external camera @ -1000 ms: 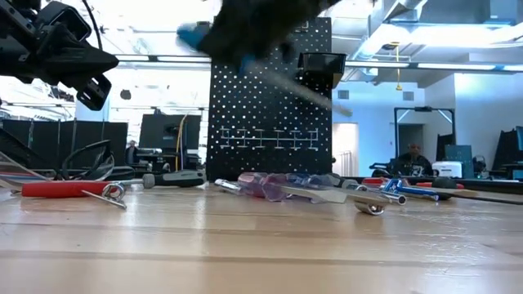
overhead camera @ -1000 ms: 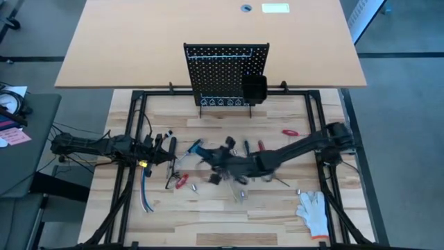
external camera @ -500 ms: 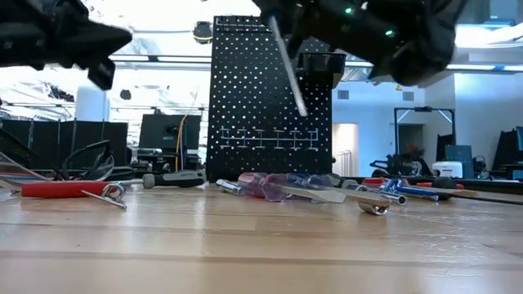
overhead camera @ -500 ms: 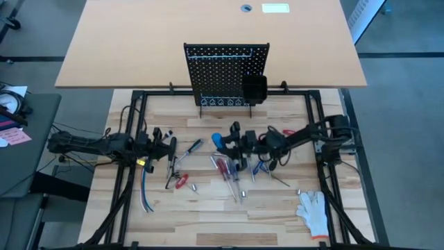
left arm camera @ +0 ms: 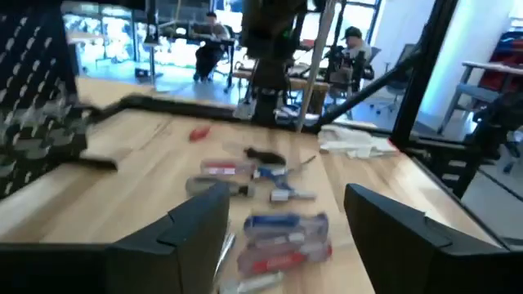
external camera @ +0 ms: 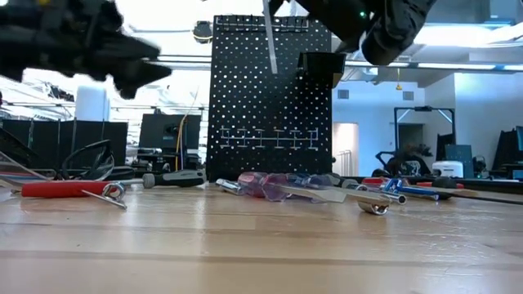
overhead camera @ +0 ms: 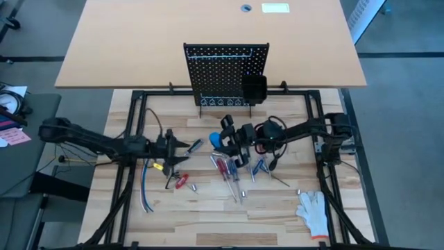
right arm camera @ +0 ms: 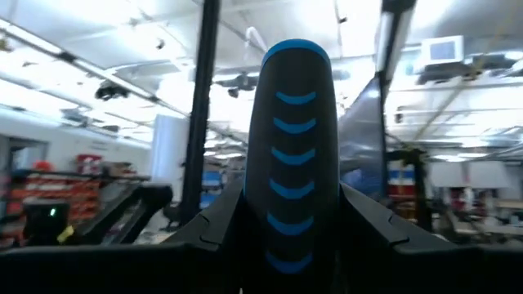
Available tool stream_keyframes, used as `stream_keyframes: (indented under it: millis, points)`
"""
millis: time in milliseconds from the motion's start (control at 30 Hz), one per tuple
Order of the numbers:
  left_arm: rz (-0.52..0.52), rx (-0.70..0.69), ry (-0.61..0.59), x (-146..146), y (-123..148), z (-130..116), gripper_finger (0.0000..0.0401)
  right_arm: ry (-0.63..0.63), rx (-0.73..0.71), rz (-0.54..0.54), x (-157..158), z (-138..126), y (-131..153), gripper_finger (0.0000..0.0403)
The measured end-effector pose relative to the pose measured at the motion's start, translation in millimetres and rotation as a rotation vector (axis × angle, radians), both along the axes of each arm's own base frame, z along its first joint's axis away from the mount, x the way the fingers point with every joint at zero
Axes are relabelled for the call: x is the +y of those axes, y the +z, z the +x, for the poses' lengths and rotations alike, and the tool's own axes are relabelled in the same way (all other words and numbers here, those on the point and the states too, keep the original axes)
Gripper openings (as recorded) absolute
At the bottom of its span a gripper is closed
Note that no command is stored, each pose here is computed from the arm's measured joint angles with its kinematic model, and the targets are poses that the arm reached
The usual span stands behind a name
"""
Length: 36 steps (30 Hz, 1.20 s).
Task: Hang tools onto peg board
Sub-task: Hang the blue screwdriver on the pegboard
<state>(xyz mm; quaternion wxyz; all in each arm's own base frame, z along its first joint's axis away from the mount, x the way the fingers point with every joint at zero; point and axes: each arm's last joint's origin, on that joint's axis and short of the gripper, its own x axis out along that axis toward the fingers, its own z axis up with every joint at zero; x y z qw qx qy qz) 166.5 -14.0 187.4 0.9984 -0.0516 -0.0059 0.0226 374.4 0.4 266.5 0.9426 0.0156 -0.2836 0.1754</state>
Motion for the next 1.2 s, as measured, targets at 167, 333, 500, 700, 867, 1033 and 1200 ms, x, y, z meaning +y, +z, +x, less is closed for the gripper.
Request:
stream_keyframes:
  millis: [167, 333, 500, 700, 867, 1033, 1200]
  points:
    - [0.128, 0.037, -0.053, -7.6, 8.1, 35.1, 0.0244, 0.107, -0.005, -0.067, 9.6, 3.7, 7.0, 0.0143]
    - [0.192, -0.080, -0.163, -16.1, 24.7, 70.3, 0.0244, 0.147, -0.008, -0.093, 18.6, 3.3, 6.6, 0.0143]
    - [0.251, -0.074, -0.158, -23.0, 30.6, 103.0, 0.0244, 0.106, -0.029, -0.118, 27.9, 3.4, 6.5, 0.0143]
    - [0.317, -0.041, -0.077, -33.4, 28.9, 119.4, 0.0244, -0.006, -0.027, -0.116, 39.0, 5.1, 5.0, 0.0143]
    - [0.299, -0.066, -0.075, -38.5, 31.3, 118.3, 0.0244, -0.117, -0.011, -0.162, 47.5, 7.1, 1.5, 0.0143]
    - [0.212, -0.108, -0.111, -39.7, 35.0, 117.9, 0.0243, -0.174, -0.046, -0.236, 54.3, 6.1, 1.8, 0.0143]
    - [0.146, -0.127, -0.120, -39.8, 36.9, 117.7, 0.0209, -0.192, -0.062, -0.281, 58.2, 5.7, 1.5, 0.0143]
